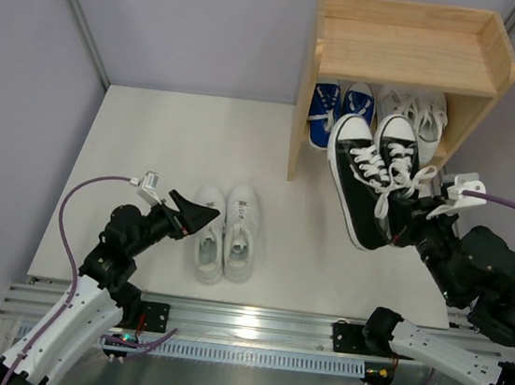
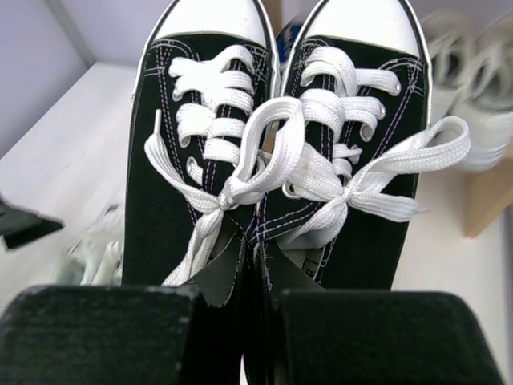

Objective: Place and organize the shoes onto the shoe shelf

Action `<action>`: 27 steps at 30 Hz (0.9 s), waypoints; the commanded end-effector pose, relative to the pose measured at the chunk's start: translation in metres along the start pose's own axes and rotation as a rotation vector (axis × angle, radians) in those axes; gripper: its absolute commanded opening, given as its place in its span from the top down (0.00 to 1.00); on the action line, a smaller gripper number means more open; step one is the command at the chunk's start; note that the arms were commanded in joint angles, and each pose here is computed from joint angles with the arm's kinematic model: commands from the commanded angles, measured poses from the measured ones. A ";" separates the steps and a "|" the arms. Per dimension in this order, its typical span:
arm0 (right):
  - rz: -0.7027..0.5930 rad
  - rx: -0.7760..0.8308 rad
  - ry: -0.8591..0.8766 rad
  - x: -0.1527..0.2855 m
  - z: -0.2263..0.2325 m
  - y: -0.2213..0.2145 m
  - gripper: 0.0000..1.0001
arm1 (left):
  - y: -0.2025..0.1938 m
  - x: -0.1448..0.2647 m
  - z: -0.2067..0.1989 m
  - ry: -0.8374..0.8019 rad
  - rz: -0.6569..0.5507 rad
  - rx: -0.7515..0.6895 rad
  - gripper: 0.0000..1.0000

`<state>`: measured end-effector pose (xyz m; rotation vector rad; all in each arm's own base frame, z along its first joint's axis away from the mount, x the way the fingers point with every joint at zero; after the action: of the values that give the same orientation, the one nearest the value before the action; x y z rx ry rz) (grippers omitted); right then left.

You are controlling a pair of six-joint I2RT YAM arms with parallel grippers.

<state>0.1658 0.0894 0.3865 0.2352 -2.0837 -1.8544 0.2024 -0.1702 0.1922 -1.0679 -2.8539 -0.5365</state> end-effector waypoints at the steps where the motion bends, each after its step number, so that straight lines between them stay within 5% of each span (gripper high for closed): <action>1: -0.304 -0.058 -0.267 0.020 -0.058 0.091 0.96 | 0.003 0.001 -0.021 -0.074 -0.002 -0.014 0.00; 14: -0.562 0.200 -0.518 0.026 -0.083 0.248 0.96 | 0.008 0.000 -0.036 -0.111 -0.007 -0.020 0.00; 20: -0.555 0.246 -0.599 0.017 -0.098 0.275 0.96 | 0.008 0.004 -0.044 -0.134 -0.005 -0.036 0.00; 27: -0.440 0.307 -0.482 -0.047 -0.103 0.274 0.96 | 0.007 0.011 -0.053 -0.161 -0.001 -0.046 0.00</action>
<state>0.2814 0.0361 0.6276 0.0750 -2.9651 -1.8166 0.1994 -0.1741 0.2165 -1.1184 -2.9134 -0.5213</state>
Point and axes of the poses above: each gripper's point midway between its finger pads, its own x axis back along the fingers, its own z axis along the line the jaws close on, y = z × x, the point moved 1 cm from there along x, back along the fingers, and after that the axes turned 13 degrees about x, right-handed, at the moved point
